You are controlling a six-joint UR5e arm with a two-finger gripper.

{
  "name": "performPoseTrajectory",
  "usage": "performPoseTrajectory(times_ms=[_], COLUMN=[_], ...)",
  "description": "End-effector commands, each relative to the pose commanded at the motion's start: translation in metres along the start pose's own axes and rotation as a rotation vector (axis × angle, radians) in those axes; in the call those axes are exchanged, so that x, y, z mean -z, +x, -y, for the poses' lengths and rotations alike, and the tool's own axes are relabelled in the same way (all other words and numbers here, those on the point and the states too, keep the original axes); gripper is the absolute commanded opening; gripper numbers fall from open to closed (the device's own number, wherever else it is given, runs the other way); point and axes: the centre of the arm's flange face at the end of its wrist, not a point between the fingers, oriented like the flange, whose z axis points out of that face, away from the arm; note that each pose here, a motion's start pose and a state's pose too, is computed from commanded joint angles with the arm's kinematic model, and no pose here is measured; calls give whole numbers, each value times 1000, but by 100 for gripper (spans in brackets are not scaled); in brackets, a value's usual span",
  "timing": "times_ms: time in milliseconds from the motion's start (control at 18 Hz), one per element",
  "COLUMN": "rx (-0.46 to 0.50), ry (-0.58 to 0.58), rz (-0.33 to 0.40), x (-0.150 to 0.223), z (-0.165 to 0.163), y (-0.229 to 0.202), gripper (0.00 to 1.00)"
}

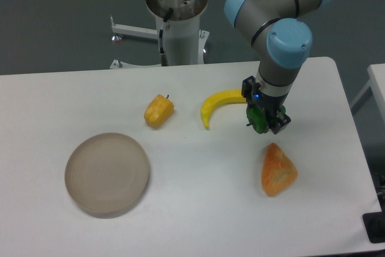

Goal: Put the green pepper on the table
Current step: 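Carry the held green pepper down toward the table beside the plate, then lower the green pepper onto the table and open the gripper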

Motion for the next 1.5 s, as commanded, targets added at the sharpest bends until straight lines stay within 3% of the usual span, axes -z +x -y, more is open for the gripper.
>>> performPoseTrajectory(times_ms=[222, 500, 944, 1278, 1500], rx=[6, -76, -73, -105, -120], ry=[10, 22, 90, 91, 89], rz=[16, 26, 40, 27, 20], x=[5, 2, -3, -58, -99], z=[10, 71, 134, 204, 224], y=[-7, -6, 9, 17, 13], gripper=[30, 29, 29, 29, 30])
